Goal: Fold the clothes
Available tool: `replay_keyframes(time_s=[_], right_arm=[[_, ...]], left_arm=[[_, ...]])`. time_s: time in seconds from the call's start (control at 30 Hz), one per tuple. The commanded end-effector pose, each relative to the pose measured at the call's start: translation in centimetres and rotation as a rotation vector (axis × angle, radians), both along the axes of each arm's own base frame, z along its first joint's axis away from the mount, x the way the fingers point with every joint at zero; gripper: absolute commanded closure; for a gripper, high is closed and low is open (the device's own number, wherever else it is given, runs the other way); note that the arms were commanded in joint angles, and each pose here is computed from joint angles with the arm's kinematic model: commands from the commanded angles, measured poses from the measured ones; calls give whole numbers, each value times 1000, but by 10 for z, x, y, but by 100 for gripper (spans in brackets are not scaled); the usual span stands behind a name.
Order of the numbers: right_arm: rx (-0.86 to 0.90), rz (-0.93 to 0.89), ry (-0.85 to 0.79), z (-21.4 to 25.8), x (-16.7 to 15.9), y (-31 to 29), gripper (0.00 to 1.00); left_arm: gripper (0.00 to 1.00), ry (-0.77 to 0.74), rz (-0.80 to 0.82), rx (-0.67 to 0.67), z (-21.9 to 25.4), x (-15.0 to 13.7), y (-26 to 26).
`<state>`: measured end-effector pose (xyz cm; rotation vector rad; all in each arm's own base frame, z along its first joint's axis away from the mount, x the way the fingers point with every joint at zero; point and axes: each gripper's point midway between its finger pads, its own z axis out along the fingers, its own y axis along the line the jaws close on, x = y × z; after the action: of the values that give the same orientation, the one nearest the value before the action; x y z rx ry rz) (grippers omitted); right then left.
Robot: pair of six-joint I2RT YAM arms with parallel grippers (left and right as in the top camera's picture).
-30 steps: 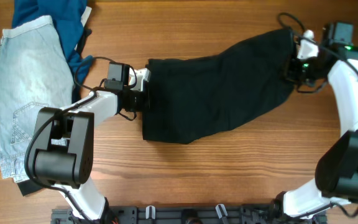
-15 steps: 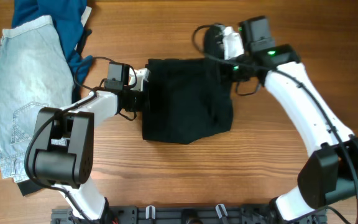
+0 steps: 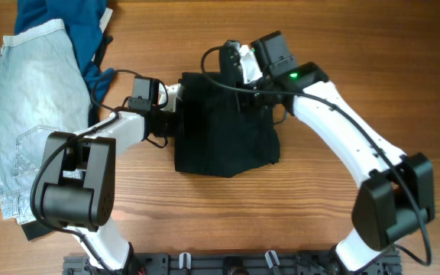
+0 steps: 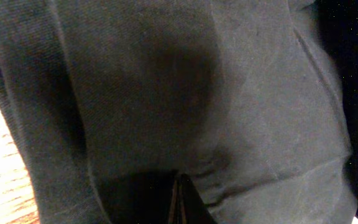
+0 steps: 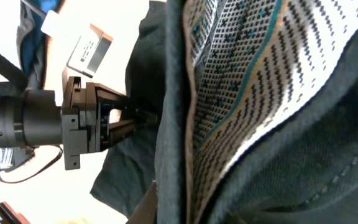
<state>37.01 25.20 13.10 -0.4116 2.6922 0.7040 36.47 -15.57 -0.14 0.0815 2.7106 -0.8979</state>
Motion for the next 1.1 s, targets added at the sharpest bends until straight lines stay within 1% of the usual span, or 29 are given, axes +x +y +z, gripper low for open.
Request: replay_keyframes(time_s=[0.0, 0.03, 0.07, 0.1, 0.13, 0.2, 0.27, 0.33, 0.4, 0.47, 0.57, 0.63, 0.7, 0.77, 0.8, 1.0, 1.07], right_arm=[[45, 26, 25, -7, -2, 27, 95], [56, 38, 24, -7, -3, 32, 93], [77, 58, 16, -6, -4, 40, 85], [89, 69, 7, -4, -5, 46, 72], [98, 77, -4, -2, -4, 50, 53], [114, 83, -18, 3, -3, 54, 21], [121, 80, -23, 8, 0, 54, 12], [126, 71, -27, 14, 4, 50, 9], [129, 58, -30, 22, 9, 45, 8], [130, 44, -38, 29, 13, 37, 7], [128, 15, -41, 36, 18, 24, 7], [118, 3, -23, 33, 17, 17, 7], [93, 13, -4, 28, 13, 11, 7], [48, -7, 17, 21, 10, 3, 7], [36, -8, 22, 20, 9, 1, 7], [-10, 30, 30, 11, 3, -4, 6], [-36, 41, 44, 0, 1, -7, 7]], left_arm=[[96, 56, 25, 79, -27, -10, 11], [96, 56, 25, 79, -27, -10, 11], [96, 56, 25, 79, -27, -10, 11], [96, 56, 25, 79, -28, -10, 11], [96, 56, 25, 79, -27, -10, 11], [96, 56, 25, 79, -28, -10, 11], [96, 56, 25, 79, -28, -10, 11], [95, 56, 26, 79, -27, -9, 11], [95, 55, 33, 78, -25, -9, 14], [92, 61, 47, 78, -18, -8, 19], [76, 67, 82, 79, 7, -6, 32], [61, 61, 106, 77, 26, -4, 41], [32, 50, 131, 75, 46, -4, 50], [9, 27, 159, 71, 69, -4, 60], [0, 15, 168, 70, 76, -4, 63], [0, -104, 212, 57, 127, -6, 77], [0, -139, 242, 45, 143, -7, 81]])
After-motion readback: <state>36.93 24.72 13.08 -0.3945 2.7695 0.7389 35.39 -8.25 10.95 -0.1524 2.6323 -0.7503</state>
